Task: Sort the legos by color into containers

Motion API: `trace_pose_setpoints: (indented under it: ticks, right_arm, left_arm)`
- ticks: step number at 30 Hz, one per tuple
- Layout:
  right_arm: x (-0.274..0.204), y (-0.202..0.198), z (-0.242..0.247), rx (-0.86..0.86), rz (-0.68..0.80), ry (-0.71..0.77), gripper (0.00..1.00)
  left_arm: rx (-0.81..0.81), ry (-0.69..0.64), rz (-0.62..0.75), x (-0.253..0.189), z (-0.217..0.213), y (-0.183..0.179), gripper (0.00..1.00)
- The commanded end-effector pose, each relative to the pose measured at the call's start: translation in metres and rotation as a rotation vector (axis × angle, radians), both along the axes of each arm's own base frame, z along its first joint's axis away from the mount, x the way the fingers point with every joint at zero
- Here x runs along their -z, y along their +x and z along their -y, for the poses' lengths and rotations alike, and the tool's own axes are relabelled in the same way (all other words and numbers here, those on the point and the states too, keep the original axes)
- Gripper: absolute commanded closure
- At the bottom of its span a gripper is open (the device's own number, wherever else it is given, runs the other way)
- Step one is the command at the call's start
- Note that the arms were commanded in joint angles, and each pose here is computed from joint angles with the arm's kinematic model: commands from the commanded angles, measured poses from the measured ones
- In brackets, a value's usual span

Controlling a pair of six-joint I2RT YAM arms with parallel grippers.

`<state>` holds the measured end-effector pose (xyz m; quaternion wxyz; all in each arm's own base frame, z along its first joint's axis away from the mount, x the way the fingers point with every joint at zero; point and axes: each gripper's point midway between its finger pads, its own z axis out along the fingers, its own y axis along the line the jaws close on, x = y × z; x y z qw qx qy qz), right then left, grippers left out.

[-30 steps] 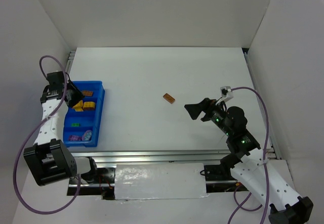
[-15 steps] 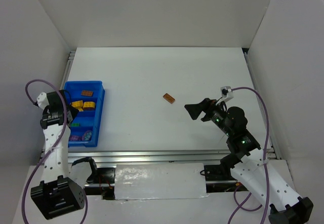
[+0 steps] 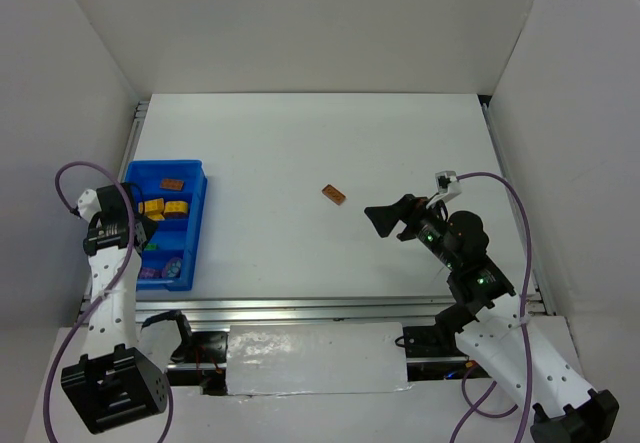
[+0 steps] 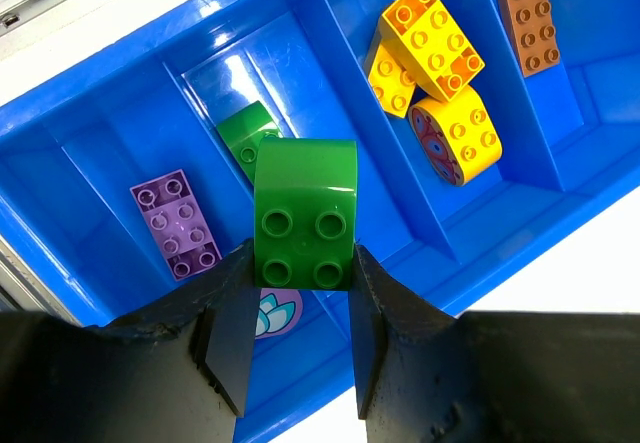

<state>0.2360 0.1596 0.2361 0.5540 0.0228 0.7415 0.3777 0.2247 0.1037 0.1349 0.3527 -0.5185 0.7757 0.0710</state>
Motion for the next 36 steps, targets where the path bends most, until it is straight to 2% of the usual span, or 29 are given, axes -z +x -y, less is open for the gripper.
trace_pose_setpoints:
  ticks: [1,25,36]
  right_arm:
    - [-0.007,0.0,0.003,0.009,0.029,0.003,0.0]
    - [-0.004,0.001,0.001,0.003,0.018,0.002,0.0]
    - [-0.003,0.001,-0.001,-0.01,0.015,0.007,0.0]
  left_arm:
    - [0.0,0.01,0.03,-0.006,-0.002,0.004,1.0]
    - [0.014,0.0,0.046,-0.005,0.0,0.008,1.0]
    - [0.042,-0.076,0.039,0.014,0.01,0.021,1.0]
